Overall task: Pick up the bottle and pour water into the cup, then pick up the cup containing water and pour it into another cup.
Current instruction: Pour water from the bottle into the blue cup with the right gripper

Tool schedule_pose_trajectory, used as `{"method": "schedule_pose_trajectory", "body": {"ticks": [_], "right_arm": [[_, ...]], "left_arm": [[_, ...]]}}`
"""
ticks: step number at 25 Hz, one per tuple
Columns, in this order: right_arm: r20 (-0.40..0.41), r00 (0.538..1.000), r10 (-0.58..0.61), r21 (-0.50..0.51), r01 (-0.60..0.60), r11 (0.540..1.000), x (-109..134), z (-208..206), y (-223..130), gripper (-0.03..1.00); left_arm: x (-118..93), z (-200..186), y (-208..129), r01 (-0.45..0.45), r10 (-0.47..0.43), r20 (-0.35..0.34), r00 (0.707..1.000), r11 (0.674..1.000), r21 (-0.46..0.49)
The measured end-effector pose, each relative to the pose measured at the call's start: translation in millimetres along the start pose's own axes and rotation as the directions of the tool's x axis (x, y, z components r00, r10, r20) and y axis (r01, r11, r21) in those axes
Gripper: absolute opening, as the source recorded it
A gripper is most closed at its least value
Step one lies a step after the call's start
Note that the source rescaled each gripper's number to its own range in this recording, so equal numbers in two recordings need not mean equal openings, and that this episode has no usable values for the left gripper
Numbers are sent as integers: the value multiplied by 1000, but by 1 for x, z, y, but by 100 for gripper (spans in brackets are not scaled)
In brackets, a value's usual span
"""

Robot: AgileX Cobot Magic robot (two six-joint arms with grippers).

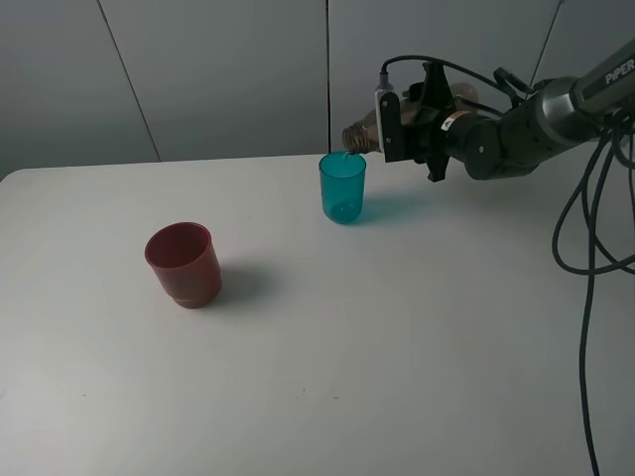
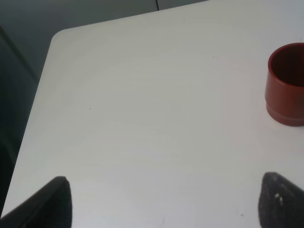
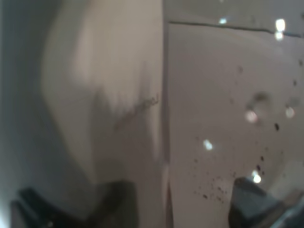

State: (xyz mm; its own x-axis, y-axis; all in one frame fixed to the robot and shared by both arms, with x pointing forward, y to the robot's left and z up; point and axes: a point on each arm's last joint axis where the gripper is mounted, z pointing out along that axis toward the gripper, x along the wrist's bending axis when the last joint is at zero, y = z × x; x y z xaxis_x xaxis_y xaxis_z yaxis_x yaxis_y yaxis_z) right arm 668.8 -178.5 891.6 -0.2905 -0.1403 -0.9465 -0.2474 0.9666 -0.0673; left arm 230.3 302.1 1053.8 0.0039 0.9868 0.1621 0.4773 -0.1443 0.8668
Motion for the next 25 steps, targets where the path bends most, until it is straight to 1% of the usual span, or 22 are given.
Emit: {"method": "schedule_pose_trajectory", "body": {"ticks": [5, 25], "right_arm": [[26, 999, -32, 4, 32, 999, -2, 0, 0, 3], [56, 990, -130, 15, 130, 991, -5, 0, -1, 3]], "left_arm": [[0, 0, 0, 0, 0, 0, 1000, 1000, 0], [0, 0, 0, 2, -2, 0, 1000, 1000, 0]]}}
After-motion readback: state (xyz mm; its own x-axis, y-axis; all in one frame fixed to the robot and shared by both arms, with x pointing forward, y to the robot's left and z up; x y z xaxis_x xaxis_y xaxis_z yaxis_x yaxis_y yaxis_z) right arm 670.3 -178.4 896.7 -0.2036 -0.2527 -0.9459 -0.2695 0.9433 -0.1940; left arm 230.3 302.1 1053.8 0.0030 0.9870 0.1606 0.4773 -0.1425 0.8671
